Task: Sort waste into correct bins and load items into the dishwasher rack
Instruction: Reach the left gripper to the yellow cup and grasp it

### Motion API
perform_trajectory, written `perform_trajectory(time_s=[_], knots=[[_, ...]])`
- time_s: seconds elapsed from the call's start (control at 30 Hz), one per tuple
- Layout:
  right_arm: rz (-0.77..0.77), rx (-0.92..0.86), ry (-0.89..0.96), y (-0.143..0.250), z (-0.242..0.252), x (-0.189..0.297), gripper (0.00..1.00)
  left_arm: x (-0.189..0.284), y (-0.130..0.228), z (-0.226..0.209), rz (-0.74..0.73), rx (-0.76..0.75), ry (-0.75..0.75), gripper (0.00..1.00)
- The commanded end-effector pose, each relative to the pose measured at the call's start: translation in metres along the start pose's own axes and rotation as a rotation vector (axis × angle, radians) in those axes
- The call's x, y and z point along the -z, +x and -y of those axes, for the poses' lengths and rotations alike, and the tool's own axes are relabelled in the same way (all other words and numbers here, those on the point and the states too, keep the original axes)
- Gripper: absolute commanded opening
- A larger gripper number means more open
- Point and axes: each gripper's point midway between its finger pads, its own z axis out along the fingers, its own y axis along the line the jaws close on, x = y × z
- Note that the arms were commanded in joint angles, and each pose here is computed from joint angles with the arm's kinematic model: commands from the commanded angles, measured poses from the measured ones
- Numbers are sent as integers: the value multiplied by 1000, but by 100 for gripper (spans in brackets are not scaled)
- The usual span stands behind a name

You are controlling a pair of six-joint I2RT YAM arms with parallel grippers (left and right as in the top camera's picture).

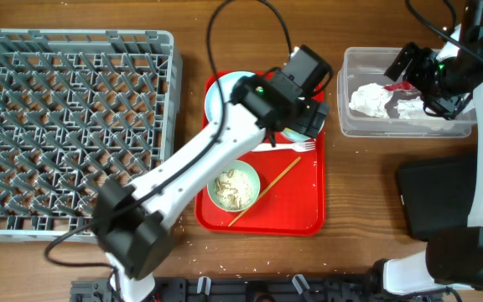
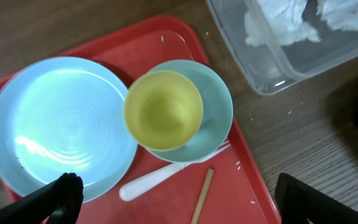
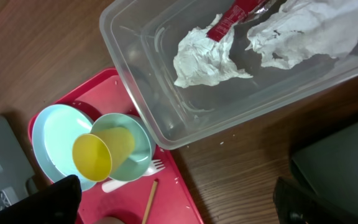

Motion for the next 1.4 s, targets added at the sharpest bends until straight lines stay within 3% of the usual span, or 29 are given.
perform_trajectory(time_s=[0.0,0.03,0.2,0.33,0.53,0.7,0.87,0.93,1.13,1.17,1.37], knots=[[23,-10,1,-1,0,7,100,-43,7,15,-41,-31,-2,100],[23,-9,0,-1,0,7,100,-53,7,19,-43,-31,18,99],[23,-9,1,-1,0,7,100,-81,8,36,-42,-31,87,59],[23,-9,1,-1,0,7,100,-104,17,37,-67,-33,79,47],[23,-9,1,-1,0,7,100,-121,13,39,-41,-31,86,43],[23,-9,1,-1,0,7,100,-126,14,25,-38,-34,4,28],[23,-10,1,-1,0,7,100,-128,22,23,-64,-37,-8,22],[23,-9,0,-1,0,7,100,-128,22,23,-64,-37,-8,14],[23,-9,1,-1,0,7,100,-128,24,30,-78,-36,36,13],[23,-9,0,-1,0,7,100,-128,25,30,-79,-36,36,4],[23,-9,0,-1,0,7,100,-114,16,33,-52,-32,54,4]])
